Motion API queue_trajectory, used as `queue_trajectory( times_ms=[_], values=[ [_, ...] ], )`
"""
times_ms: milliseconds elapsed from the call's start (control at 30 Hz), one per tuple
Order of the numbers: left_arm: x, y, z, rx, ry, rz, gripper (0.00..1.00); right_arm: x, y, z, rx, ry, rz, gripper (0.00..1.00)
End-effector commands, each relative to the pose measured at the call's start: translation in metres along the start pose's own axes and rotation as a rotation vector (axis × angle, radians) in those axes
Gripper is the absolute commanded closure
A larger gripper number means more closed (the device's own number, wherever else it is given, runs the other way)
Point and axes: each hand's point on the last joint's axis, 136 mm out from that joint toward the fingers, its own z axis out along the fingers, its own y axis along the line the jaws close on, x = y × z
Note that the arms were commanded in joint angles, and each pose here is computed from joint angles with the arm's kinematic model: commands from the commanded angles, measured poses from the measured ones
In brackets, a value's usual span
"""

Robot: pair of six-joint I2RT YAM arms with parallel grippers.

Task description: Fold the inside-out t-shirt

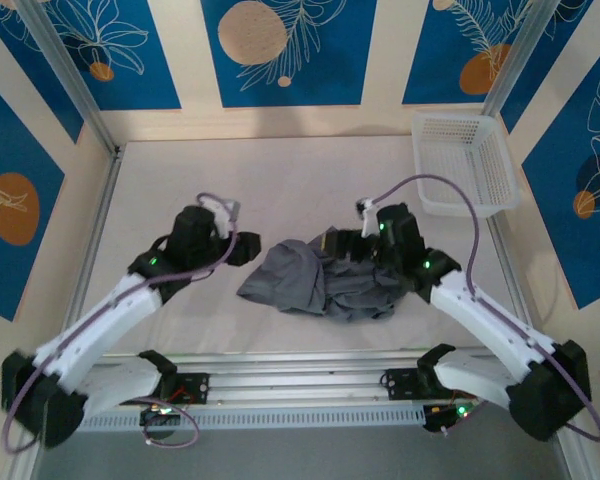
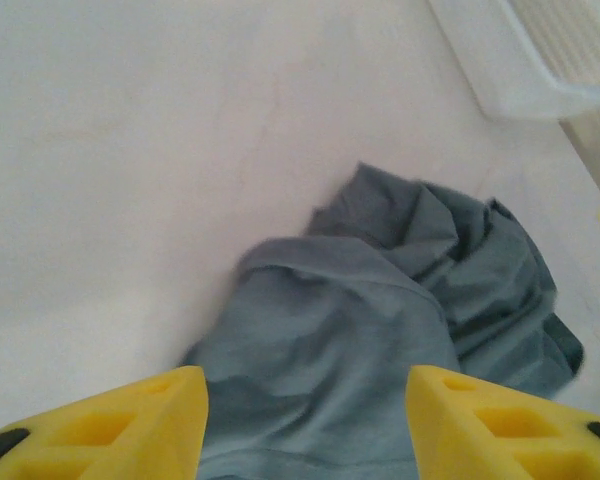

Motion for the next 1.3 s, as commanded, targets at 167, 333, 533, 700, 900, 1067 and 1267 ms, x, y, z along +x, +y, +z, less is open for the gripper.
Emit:
queue_trajectory(
  times_ms=[167, 333, 533, 700, 900, 1067, 1267],
  values=[
    [0.009, -0.031, 0.126, 0.064, 0.345, 0.04, 0.04, 0.072, -0.082, 0.053, 0.139, 0.352, 0.308, 0.2],
    [0.019, -0.04, 0.193, 0.112, 0.442, 0.037, 0.14, 0.076, -0.068, 0.066, 0.071, 0.402, 0.333, 0.8],
    [0.056, -0.063, 0.213, 0.312, 0.635, -0.023, 0.65, 0.027, -0.044, 0.039, 0.006, 0.223, 0.232, 1.0],
    [-0.006, -0.071, 0.16, 0.381, 0.452, -0.045, 1.0, -0.021, -0.03, 0.008, -0.027, 0.051, 0.197, 1.0],
    [-0.134, -0.047, 0.019, 0.273, -0.008, 0.021, 1.0, -0.087, 0.017, -0.047, -0.155, -0.178, 0.049, 1.0],
    [-0.134, -0.012, -0.057, 0.003, -0.204, 0.104, 1.0, -0.079, 0.038, -0.068, -0.279, -0.334, -0.082, 1.0],
    [-0.05, 0.047, -0.041, -0.156, -0.133, 0.02, 1.0, -0.006, -0.003, -0.028, -0.208, -0.22, 0.013, 1.0]
  ],
)
